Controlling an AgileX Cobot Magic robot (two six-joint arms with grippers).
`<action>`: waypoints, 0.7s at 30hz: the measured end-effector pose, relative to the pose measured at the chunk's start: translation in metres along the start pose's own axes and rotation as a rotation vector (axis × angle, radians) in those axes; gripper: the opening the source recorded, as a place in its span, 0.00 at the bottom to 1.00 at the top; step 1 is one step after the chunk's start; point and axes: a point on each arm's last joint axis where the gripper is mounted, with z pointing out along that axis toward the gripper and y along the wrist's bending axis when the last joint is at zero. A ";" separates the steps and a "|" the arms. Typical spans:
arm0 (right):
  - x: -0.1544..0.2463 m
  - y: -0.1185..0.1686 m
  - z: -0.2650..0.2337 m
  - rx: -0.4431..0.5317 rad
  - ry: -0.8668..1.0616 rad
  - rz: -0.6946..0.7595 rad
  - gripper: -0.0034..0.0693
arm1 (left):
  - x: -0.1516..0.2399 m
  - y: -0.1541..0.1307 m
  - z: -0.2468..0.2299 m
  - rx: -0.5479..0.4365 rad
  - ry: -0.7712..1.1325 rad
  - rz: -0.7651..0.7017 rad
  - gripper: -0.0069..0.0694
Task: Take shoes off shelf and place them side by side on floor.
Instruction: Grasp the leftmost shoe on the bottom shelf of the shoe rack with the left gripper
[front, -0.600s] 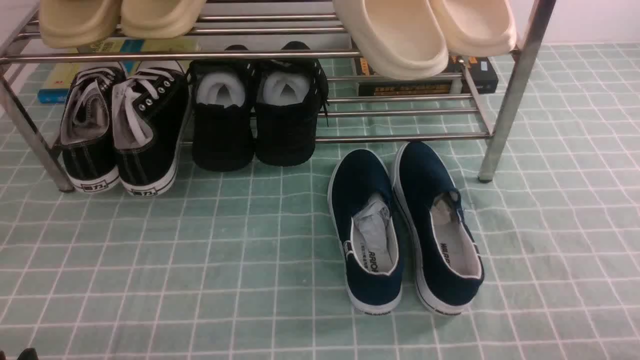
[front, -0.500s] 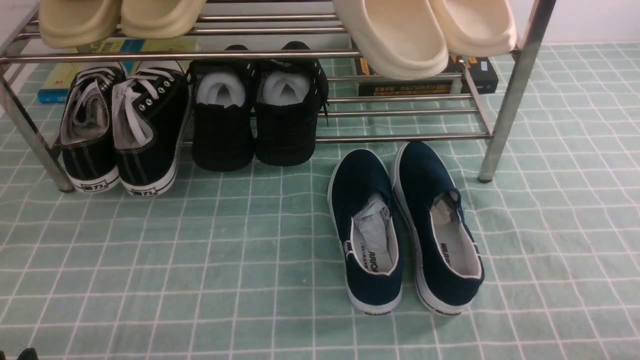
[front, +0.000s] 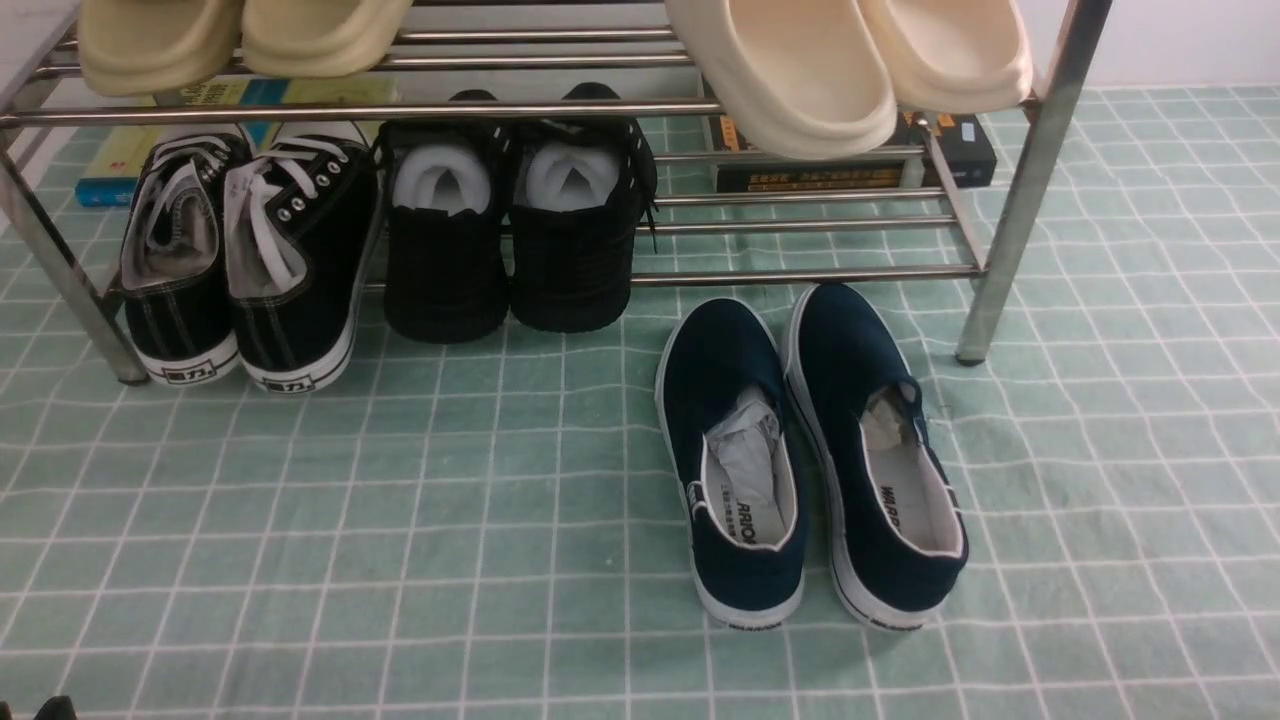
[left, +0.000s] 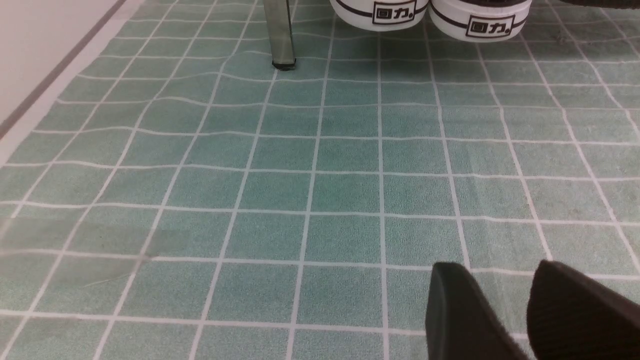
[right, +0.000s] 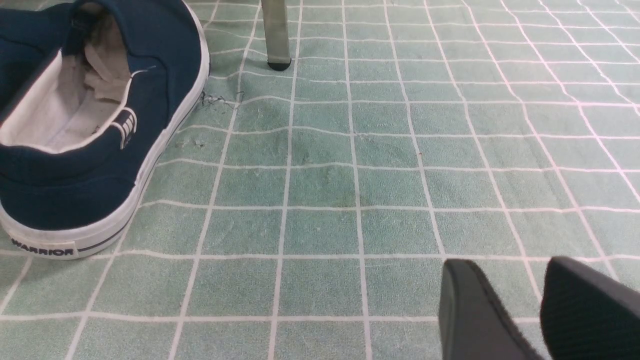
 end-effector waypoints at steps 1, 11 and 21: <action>0.000 0.000 0.000 0.000 0.000 0.000 0.38 | 0.000 0.000 0.000 0.000 0.000 0.000 0.41; 0.000 0.000 0.000 0.000 0.000 0.000 0.38 | 0.000 0.000 0.000 0.001 0.000 -0.001 0.41; 0.000 0.000 0.000 0.000 0.000 0.000 0.38 | -0.001 -0.012 -0.001 0.128 0.035 -0.679 0.41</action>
